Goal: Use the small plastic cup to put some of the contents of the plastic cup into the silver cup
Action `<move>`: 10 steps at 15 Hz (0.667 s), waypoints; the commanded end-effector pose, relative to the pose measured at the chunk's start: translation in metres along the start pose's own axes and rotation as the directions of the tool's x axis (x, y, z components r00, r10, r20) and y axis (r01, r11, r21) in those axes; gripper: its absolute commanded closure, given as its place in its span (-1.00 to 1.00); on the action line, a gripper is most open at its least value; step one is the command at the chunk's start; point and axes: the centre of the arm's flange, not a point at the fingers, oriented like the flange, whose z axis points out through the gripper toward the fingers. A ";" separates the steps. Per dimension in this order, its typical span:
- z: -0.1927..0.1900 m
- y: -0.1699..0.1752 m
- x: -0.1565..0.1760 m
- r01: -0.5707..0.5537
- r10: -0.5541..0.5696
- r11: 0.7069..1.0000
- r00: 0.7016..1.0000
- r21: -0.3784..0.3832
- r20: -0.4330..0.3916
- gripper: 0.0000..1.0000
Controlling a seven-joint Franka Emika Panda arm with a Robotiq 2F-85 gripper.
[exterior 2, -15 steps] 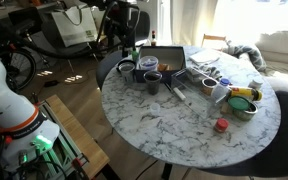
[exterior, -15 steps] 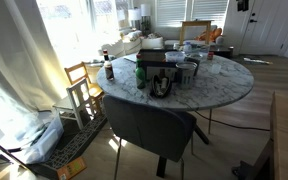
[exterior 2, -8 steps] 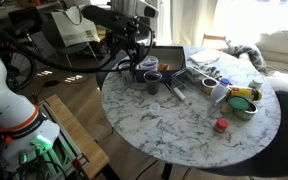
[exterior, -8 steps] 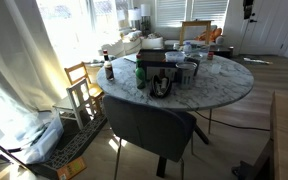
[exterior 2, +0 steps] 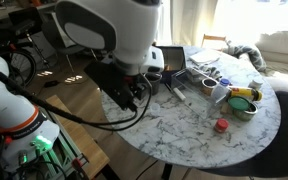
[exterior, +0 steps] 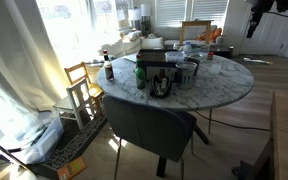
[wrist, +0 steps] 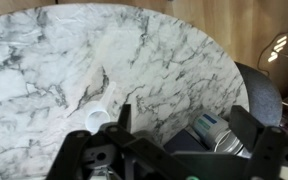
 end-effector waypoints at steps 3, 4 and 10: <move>0.029 0.091 -0.016 -0.008 0.043 0.974 0.988 0.228 -0.148 -1.00; 0.034 0.102 -0.016 0.002 0.041 0.964 0.987 0.265 -0.158 -1.00; 0.046 0.091 -0.026 -0.022 0.065 0.961 0.987 0.277 -0.145 -1.00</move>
